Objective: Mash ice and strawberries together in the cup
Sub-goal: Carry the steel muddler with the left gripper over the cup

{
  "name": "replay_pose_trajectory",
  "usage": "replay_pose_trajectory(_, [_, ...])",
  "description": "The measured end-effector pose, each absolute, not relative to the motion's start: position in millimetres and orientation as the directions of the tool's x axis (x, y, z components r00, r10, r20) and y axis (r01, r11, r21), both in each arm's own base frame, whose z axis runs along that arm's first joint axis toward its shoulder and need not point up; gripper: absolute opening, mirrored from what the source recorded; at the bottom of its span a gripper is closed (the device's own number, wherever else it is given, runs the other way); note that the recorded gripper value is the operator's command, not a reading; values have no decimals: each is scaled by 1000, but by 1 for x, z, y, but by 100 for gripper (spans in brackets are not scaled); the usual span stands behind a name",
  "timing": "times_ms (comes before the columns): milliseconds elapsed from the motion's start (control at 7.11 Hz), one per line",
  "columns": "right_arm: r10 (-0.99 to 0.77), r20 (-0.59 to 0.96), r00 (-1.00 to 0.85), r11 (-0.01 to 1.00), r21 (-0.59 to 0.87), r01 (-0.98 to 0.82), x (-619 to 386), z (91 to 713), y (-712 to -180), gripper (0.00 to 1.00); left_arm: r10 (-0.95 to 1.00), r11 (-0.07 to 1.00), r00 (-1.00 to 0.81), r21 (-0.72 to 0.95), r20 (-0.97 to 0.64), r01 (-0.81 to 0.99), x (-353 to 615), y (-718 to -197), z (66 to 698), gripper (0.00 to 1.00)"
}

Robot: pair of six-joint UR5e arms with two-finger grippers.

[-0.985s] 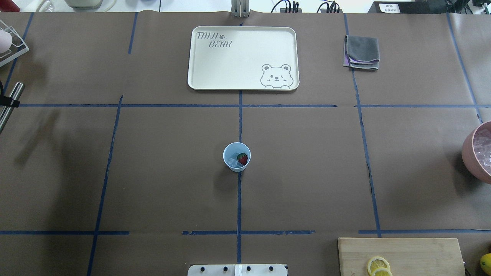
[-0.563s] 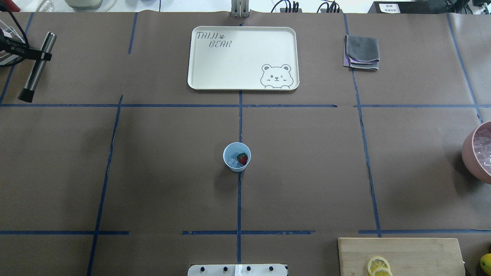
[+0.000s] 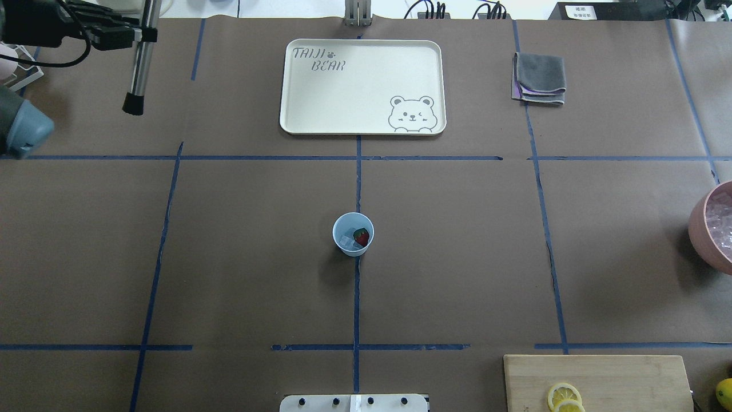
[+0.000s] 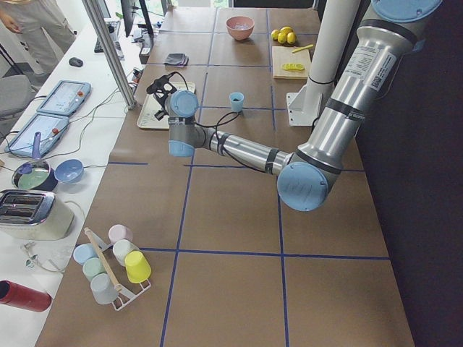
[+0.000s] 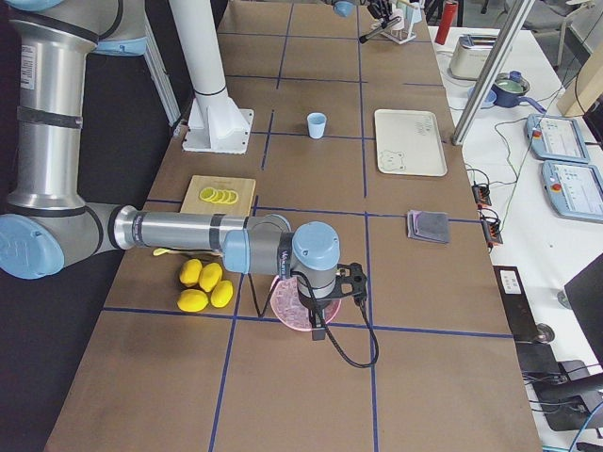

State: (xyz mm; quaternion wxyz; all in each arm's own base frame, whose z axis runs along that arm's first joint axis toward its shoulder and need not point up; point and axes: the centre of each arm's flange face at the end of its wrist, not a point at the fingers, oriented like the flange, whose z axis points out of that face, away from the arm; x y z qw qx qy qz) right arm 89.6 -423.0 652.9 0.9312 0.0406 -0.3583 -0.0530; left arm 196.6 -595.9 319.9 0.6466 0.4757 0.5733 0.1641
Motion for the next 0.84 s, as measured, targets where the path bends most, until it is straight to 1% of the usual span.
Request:
replay_pose_trajectory(281, [-128,663,738,991,115,69,90,652,-423,100,878,330,191,843,-439,425,238,-569,268,0])
replay_pose_trajectory(422, [-129,663,738,991,116,69,90,652,-424,100,910,264,153,824,-385,501,269,-546,252,0])
replay_pose_trajectory(563, [-130,662,738,991,117,69,90,651,-424,100,927,223,124,784,-355,579,297,-523,242,0])
replay_pose_trajectory(844, [-131,662,738,990,119,69,90,650,-424,100,951,152,108,741,-290,654,323,-496,232,0])
